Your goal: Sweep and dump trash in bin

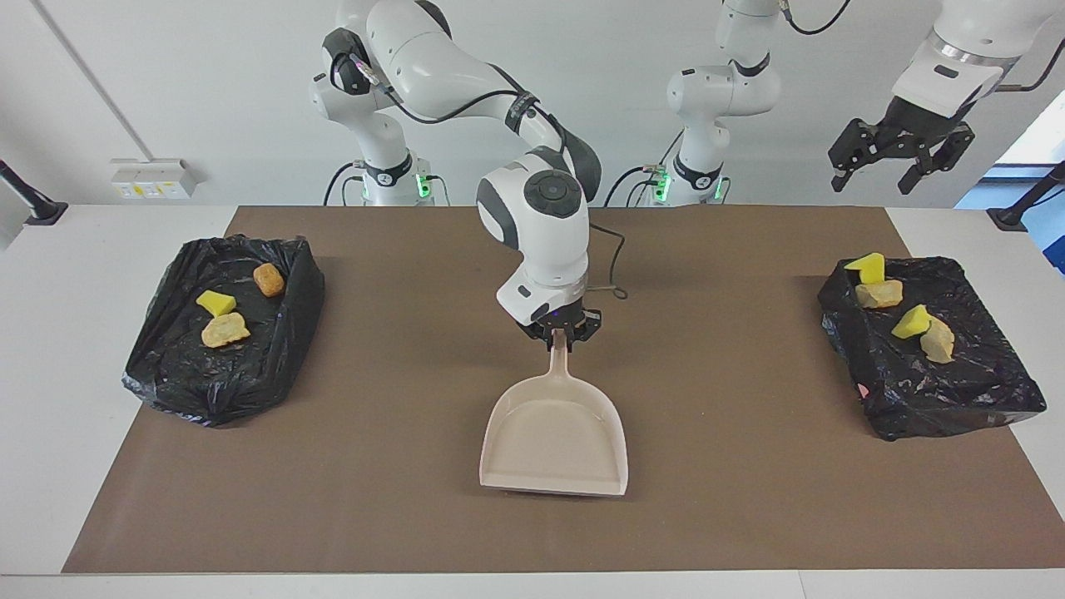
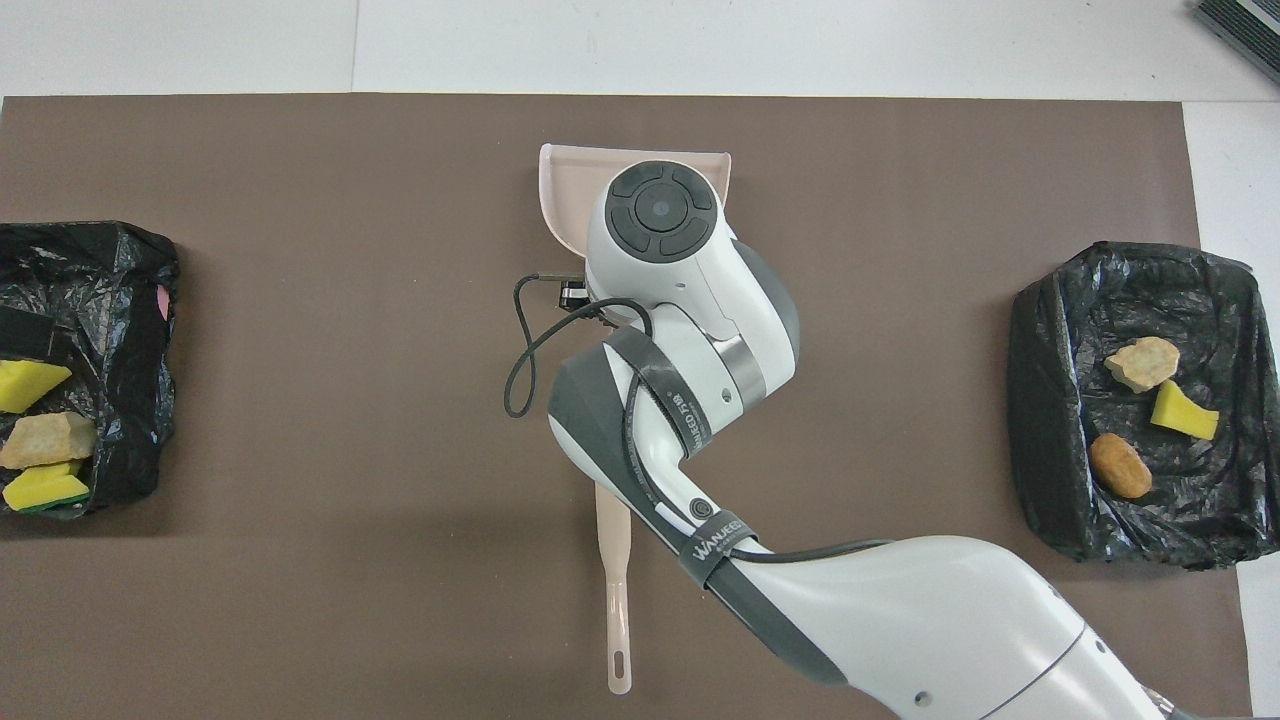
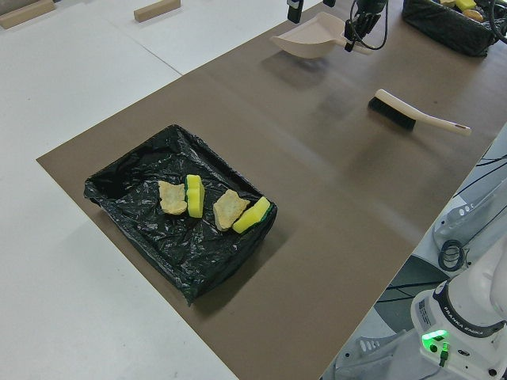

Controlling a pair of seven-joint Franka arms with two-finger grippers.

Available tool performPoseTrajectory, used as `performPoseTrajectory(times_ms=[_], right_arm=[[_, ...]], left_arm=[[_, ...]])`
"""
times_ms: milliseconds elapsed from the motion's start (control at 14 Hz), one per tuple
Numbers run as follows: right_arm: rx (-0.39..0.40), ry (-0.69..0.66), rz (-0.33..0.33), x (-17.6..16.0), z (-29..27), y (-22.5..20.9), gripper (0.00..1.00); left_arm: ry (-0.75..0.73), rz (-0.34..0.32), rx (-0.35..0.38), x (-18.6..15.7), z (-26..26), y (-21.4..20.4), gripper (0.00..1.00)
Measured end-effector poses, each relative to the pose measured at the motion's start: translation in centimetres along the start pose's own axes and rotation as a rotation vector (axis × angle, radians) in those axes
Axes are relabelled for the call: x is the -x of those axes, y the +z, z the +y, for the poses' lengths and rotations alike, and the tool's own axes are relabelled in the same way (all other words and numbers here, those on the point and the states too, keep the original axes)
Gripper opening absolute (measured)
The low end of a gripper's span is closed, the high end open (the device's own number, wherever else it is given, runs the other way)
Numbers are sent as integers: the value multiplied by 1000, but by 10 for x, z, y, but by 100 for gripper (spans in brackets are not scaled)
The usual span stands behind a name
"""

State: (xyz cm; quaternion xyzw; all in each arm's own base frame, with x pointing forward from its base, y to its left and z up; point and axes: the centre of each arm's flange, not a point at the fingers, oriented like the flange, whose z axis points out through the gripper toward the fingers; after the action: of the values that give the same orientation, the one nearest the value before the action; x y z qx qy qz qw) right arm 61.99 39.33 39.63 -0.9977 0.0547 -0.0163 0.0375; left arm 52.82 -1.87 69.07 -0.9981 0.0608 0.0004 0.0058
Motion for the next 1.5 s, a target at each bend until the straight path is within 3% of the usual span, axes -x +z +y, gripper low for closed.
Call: performPoseTrajectory(times_ms=[787,1002,1073,1216,1288,1502], right_arm=[[-36,-48,-34,8,2,39,34],[-46,-42,-18,3,4,30,61],[-57,-34,3,-3,7,17,76],[-82,-4,55,-18,25,-28,96],[-83,14,70,-27,44,-56,100],[-52,15,74,-45,122,-129,100]], left_arm=[[-1,0,0,0,0,0,100],[-1,0,0,0,0,0,100],[-1,0,0,0,0,0,100],[-1,0,0,0,0,0,100],[-1,0,0,0,0,0,100],[-1,0,0,0,0,0,100]])
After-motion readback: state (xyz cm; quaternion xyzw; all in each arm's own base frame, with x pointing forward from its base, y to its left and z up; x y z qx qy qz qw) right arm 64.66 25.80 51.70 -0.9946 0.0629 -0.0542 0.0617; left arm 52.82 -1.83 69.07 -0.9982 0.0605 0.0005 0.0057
